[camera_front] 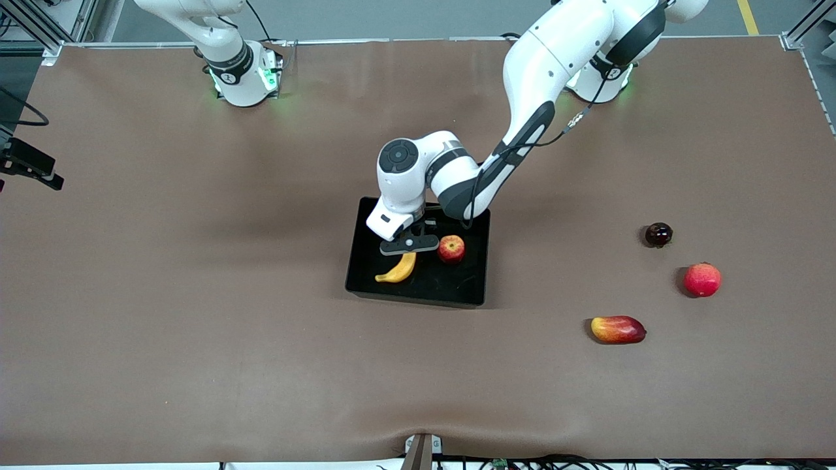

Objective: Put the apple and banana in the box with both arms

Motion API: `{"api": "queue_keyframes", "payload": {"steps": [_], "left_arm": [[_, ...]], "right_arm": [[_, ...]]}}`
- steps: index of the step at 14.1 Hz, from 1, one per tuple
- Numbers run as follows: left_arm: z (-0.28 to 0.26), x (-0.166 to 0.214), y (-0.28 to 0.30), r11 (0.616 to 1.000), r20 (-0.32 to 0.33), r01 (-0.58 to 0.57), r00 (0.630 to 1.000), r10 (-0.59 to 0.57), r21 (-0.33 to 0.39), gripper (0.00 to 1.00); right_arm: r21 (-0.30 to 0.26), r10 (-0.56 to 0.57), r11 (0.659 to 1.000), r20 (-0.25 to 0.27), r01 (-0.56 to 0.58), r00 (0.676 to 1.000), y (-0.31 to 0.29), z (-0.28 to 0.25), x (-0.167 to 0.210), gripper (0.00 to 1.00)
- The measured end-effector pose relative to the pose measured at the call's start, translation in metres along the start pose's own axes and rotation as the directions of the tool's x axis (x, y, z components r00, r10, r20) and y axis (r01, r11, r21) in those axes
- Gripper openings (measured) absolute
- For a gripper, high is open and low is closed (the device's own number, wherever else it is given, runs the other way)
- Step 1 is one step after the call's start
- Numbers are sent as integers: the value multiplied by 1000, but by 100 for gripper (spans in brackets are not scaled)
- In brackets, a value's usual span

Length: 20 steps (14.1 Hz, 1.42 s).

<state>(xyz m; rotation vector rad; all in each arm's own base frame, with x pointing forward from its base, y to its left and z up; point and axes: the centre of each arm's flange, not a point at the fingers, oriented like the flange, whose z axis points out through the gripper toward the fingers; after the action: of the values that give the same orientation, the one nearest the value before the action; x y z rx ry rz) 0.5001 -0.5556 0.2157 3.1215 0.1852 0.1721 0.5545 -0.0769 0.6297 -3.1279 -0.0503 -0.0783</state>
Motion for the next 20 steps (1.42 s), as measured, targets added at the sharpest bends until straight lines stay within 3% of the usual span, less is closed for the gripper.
{"api": "queue_keyframes", "payload": {"steps": [2, 3, 6, 9, 11, 15, 20], "left_arm": [[4, 8, -5, 1000, -11, 10, 1000, -10, 6, 34], [-1, 14, -6, 1000, -22, 18, 1000, -18, 1, 41], [-41, 36, -8, 999, -63, 42, 997, -43, -16, 70], [-129, 86, -46, 996, -120, 84, 989, -81, 20, 99], [-201, 133, -103, 995, -158, 88, 984, -80, 45, 100], [-308, 204, -257, 994, -119, 66, 991, -55, 89, 100], [-384, 214, -391, 996, -6, 45, 999, -44, 78, 100]], "right_arm": [[0, -1, 1000, 0, 1, 1000, -1, 0, 0, 100], [0, -1, 1000, 0, 1, 1000, -1, 0, 0, 100], [0, -2, 1000, 0, 2, 1000, -1, 0, 0, 100], [0, -3, 1000, 0, 3, 1000, -2, 0, 0, 100], [0, -6, 1000, 0, 6, 1000, -4, 0, 1, 100], [4, -12, 1000, 15, 12, 1000, -7, -5, -2, 100], [2, -16, 1000, 3, 16, 1000, -9, -15, -2, 100]]}}
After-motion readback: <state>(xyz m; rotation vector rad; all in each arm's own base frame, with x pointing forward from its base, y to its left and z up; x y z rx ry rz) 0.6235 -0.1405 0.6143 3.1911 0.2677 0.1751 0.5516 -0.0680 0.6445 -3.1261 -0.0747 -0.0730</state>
